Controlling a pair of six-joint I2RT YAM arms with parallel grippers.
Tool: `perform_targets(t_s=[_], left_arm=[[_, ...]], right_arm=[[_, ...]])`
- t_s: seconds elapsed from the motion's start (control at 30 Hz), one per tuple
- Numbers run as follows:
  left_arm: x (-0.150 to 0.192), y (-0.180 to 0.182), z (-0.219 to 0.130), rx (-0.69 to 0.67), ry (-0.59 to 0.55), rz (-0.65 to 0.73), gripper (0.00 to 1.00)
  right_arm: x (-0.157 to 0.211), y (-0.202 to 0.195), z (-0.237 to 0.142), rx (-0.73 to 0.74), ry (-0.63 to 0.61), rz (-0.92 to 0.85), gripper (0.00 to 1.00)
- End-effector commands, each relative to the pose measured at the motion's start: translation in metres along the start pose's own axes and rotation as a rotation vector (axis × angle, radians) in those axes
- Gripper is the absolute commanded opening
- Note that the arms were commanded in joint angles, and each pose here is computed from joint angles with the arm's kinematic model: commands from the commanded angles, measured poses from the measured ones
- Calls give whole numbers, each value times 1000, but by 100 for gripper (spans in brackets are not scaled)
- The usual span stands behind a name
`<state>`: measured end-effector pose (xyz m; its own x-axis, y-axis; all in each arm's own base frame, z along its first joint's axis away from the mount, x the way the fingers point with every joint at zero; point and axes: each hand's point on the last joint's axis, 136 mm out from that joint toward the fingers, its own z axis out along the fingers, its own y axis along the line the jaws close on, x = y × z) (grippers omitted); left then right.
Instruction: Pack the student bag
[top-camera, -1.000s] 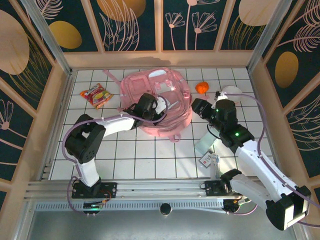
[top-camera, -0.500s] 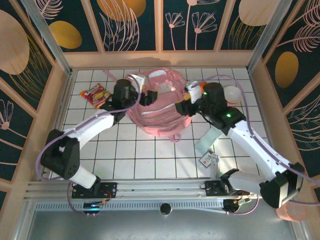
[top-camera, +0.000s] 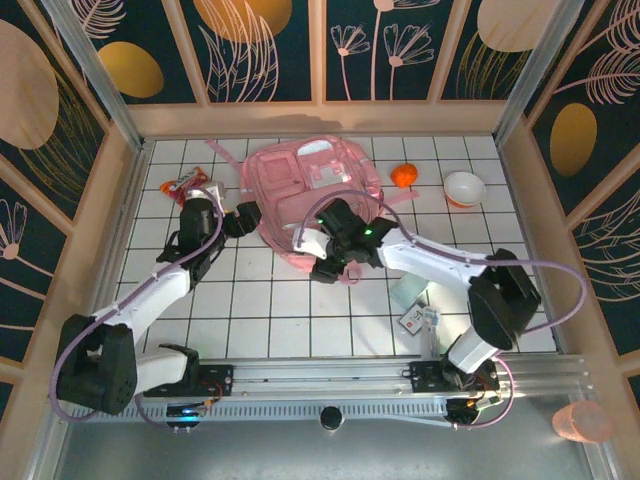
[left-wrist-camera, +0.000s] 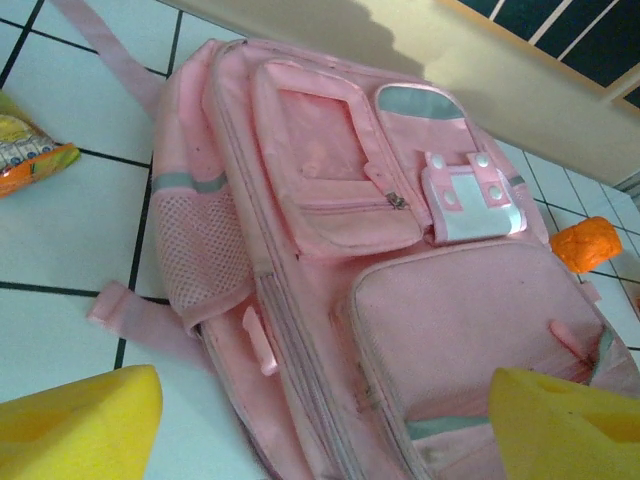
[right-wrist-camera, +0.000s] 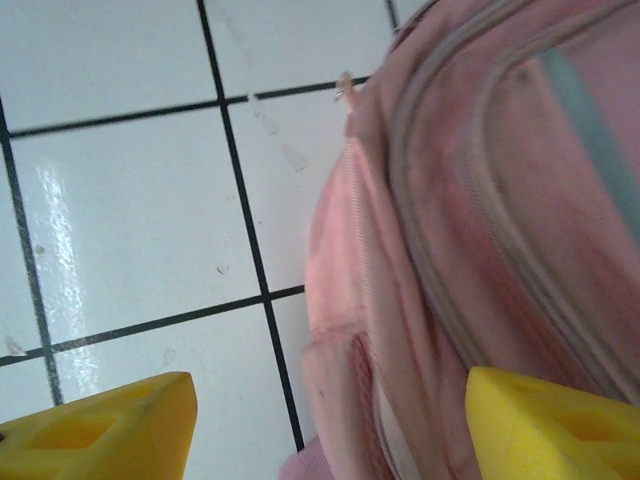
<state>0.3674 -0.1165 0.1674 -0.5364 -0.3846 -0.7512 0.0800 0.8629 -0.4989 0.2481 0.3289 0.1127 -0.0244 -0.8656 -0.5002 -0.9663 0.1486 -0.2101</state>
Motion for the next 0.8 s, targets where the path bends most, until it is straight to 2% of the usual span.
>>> perform_targets(t_s=[0.0, 0.27, 0.4, 0.43, 0.57, 0.67, 0.77], left_arm=[[-10, 1, -7, 1, -56, -44, 84], [-2, -1, -3, 33, -40, -68, 82], [1, -2, -1, 46, -34, -43, 80], [1, -2, -1, 47, -33, -29, 80], [3, 2, -2, 28, -34, 38, 78], [7, -1, -3, 42, -15, 87, 75], [8, 0, -4, 44, -14, 109, 76]], right_arm=[[-12, -19, 14, 85, -1, -91, 74], [-14, -38, 42, 179, -19, -84, 74], [-8, -46, 48, 218, -36, -71, 65], [-6, -46, 49, 219, -38, -65, 61], [-2, -48, 45, 231, -32, -82, 33], [-11, -52, 22, 187, -59, -51, 3], [-30, -62, -20, 120, -146, -15, 0]])
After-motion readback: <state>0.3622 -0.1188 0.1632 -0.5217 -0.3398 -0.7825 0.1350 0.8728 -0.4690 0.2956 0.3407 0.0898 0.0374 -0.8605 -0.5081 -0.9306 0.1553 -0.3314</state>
